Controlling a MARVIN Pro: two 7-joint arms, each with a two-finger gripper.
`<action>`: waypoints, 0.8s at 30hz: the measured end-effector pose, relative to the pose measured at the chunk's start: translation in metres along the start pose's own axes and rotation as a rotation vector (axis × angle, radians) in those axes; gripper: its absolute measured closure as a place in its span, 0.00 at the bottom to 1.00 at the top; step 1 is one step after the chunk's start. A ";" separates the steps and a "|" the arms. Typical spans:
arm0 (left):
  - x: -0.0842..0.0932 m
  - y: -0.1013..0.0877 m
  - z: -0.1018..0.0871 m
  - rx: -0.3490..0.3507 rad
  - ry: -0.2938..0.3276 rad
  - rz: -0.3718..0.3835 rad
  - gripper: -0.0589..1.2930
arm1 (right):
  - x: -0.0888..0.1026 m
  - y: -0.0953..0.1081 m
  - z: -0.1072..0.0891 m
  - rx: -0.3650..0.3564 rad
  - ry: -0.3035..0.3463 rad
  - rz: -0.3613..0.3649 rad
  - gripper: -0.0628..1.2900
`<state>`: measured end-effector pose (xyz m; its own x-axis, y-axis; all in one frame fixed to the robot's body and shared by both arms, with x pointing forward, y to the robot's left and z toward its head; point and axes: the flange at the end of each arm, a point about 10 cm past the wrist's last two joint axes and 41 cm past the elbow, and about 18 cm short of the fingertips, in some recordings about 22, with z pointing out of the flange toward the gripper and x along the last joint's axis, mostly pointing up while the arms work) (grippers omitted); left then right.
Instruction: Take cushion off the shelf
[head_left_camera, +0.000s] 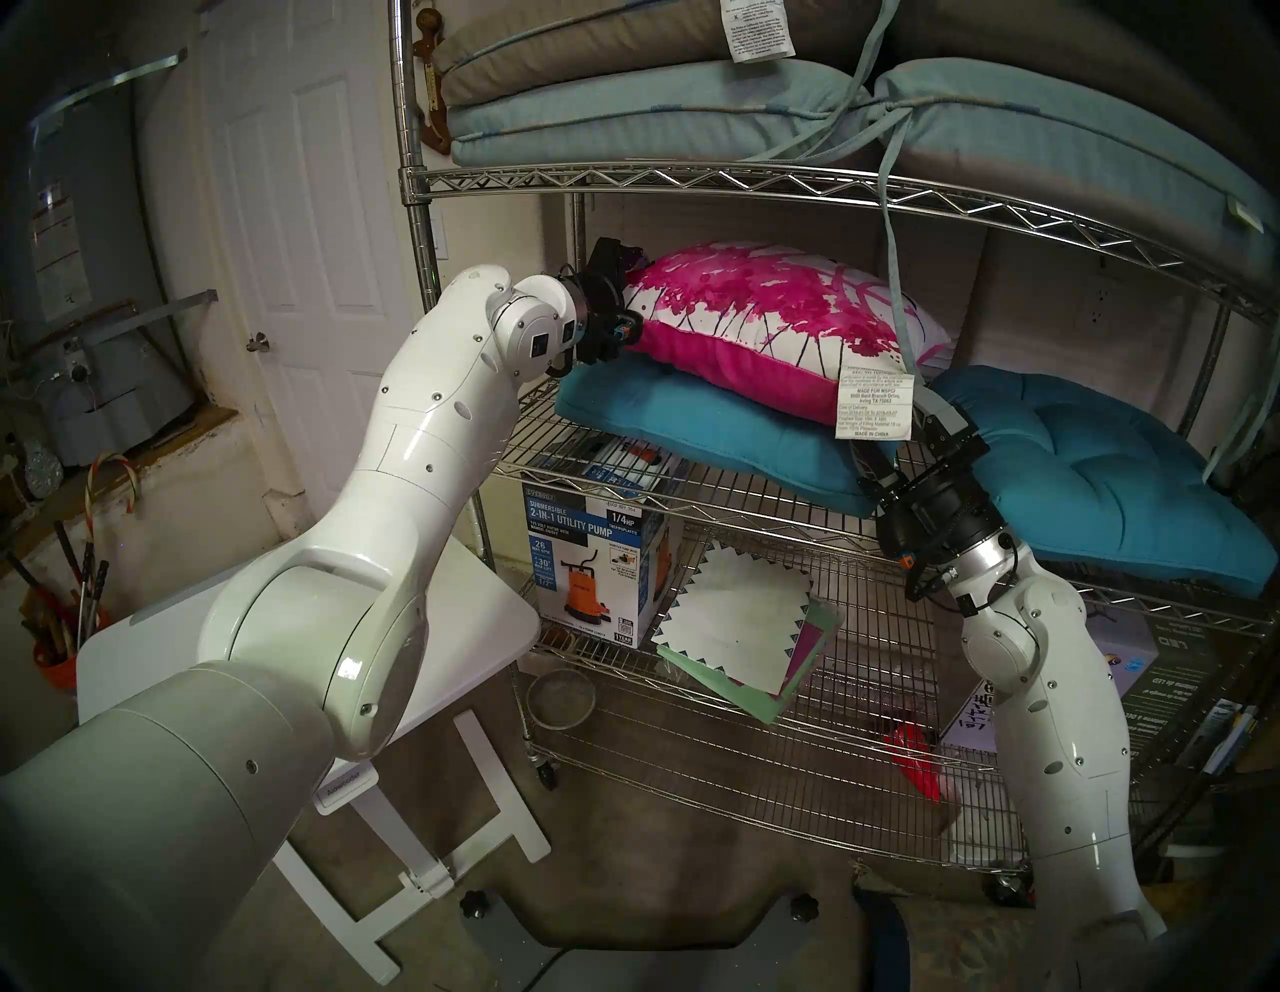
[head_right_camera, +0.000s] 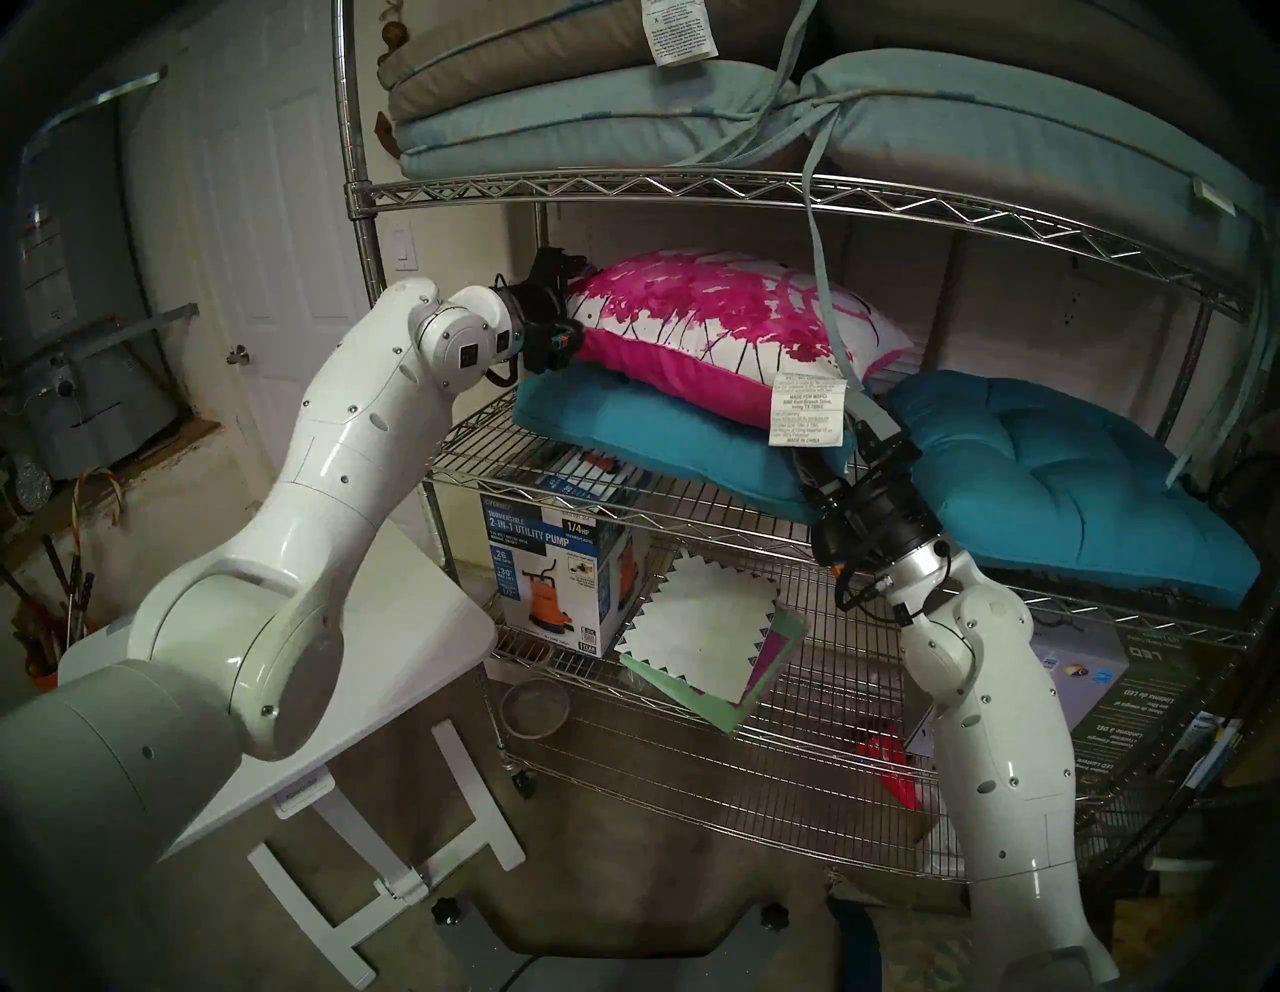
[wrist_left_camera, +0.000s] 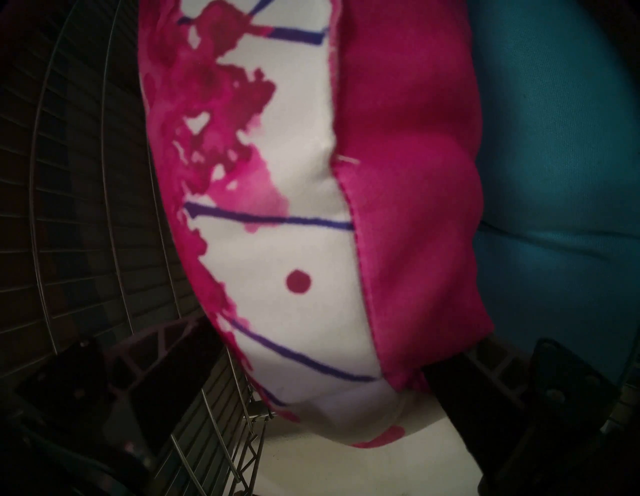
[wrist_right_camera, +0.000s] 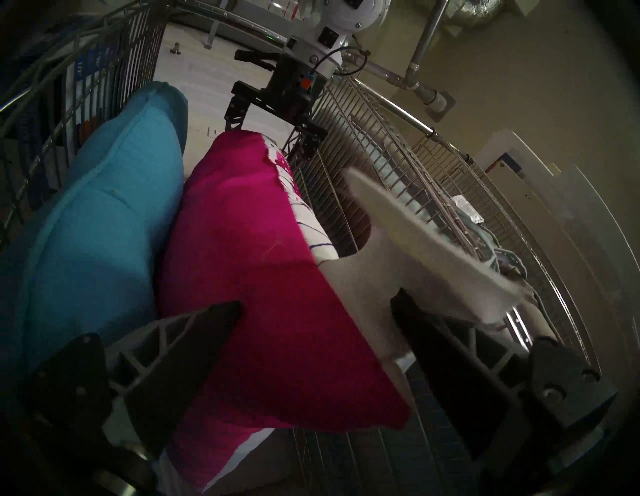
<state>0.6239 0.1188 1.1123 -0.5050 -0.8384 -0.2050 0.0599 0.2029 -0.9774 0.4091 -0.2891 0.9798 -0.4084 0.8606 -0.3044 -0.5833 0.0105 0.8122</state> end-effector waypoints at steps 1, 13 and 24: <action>0.000 0.000 0.000 0.000 0.000 0.000 0.05 | 0.000 0.002 -0.001 0.002 0.006 -0.005 0.05; 0.000 0.000 0.000 0.000 0.000 0.000 0.05 | -0.002 0.015 -0.005 0.044 0.052 -0.025 0.05; 0.000 0.000 0.000 0.000 0.000 0.000 0.05 | -0.015 0.009 0.003 0.075 0.057 -0.023 0.05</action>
<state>0.6238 0.1188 1.1123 -0.5052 -0.8383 -0.2048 0.0597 0.2028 -0.9774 0.4122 -0.3006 0.9933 -0.4361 0.8292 -0.3495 -0.5398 0.0696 0.8389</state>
